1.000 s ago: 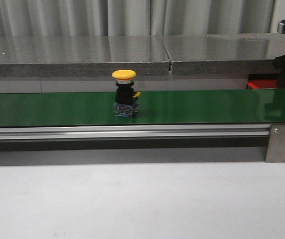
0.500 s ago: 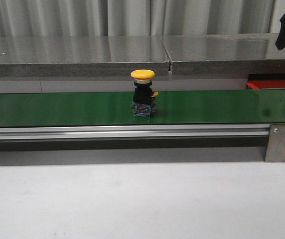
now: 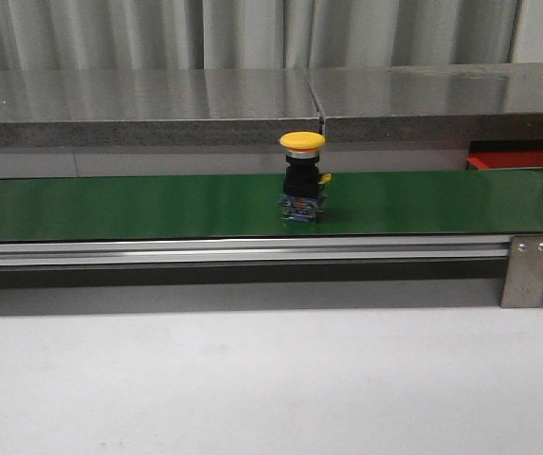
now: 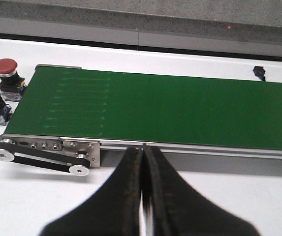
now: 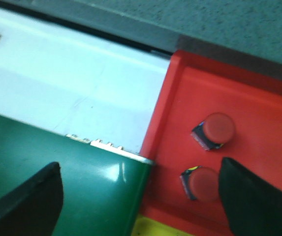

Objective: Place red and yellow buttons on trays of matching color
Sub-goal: 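Grasp the yellow button at the belt's end with the right gripper, then lower the yellow button into the yellow tray and open the right gripper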

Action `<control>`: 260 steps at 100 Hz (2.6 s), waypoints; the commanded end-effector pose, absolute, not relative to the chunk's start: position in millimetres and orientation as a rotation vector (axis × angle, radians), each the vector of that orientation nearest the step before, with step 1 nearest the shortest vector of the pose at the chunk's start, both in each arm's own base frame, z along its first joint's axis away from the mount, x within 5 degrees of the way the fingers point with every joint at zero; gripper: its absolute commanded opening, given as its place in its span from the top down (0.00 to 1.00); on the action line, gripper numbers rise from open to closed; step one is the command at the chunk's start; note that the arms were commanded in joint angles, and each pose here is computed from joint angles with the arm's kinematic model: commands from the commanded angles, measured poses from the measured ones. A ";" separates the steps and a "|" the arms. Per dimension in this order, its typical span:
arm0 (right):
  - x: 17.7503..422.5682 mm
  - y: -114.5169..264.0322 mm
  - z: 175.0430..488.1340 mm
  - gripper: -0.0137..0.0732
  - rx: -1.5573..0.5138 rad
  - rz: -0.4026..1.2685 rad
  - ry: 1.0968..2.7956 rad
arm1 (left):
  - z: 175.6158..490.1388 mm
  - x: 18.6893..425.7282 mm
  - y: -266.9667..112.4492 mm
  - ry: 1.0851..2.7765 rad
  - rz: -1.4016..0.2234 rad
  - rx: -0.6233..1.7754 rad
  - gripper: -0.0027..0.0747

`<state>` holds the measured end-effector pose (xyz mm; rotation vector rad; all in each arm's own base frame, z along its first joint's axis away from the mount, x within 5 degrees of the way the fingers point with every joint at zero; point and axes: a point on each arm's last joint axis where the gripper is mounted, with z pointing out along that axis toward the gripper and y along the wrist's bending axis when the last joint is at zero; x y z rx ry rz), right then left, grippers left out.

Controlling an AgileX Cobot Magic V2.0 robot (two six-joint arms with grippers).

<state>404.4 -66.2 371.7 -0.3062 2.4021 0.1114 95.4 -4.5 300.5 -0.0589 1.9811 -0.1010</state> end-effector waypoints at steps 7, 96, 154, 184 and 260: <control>370.1 -40.4 396.0 0.11 -0.396 0.114 2.320 | 315.4 97.6 -5.5 1.886 -0.120 -0.057 0.99; 326.7 81.5 308.1 0.11 -0.787 0.258 2.344 | 315.4 97.6 -5.5 1.886 -0.120 -0.057 0.99; 355.9 88.9 280.8 0.11 -0.716 0.229 2.310 | 315.4 97.6 -5.5 1.886 -0.120 -0.057 0.99; 355.5 89.2 280.7 0.42 -0.715 0.237 2.314 | 315.4 97.6 -5.5 1.886 -0.120 -0.057 0.99; 292.1 -31.4 368.3 0.74 -0.152 0.107 2.299 | 315.4 97.6 -5.5 1.886 -0.120 -0.057 0.99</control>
